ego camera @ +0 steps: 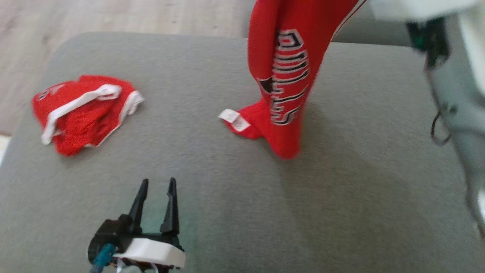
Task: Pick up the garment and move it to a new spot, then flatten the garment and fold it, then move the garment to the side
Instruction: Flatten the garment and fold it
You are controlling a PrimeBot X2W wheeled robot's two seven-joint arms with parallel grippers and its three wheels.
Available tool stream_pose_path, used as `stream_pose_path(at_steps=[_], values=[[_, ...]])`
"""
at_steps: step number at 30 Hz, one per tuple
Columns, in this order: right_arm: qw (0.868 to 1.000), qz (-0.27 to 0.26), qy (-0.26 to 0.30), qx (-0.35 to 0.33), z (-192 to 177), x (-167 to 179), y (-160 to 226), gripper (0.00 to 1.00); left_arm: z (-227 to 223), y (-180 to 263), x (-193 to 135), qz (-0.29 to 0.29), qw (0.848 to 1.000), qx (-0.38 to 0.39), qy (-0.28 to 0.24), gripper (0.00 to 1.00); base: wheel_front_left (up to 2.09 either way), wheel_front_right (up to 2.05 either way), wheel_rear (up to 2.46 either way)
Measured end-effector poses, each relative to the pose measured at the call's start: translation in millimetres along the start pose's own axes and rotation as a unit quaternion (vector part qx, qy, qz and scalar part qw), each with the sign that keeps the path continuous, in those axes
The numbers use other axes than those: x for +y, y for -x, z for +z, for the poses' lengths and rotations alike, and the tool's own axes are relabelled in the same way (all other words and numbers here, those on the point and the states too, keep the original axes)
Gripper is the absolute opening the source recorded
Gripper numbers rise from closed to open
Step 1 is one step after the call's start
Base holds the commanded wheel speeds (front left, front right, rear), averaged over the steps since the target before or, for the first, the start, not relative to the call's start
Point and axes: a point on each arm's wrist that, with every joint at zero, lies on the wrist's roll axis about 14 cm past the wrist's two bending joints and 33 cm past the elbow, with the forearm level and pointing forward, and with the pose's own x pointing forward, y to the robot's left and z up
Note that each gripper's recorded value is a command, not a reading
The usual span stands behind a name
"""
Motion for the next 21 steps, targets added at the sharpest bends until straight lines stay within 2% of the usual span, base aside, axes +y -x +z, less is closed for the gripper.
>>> stream_pose_path(at_steps=[5,10,16,19,21], values=[[0.998,0.04,0.026,-0.04,27,15,-50,0.0,0,16,14,0.028,1.0,-0.003,0.01,1.0,0.0,0.0,0.0],[0.996,0.057,0.028,-0.06,33,25,-74,0.0,0,31,30,0.061,0.998,-0.006,0.014,1.0,0.0,0.0,0.0],[0.993,0.044,0.04,-0.1,57,11,-74,0.0,-4,32,36,0.073,0.997,0.001,0.013,1.0,0.0,0.0,0.0],[0.991,0.038,0.061,-0.111,67,-3,-64,0.0,-6,26,31,0.063,0.998,0.006,0.013,1.0,0.0,0.0,0.0],[0.993,0.025,0.054,-0.104,62,-13,-50,0.0,-7,22,26,0.053,0.998,0.008,0.012,1.0,0.0,0.0,0.0]])
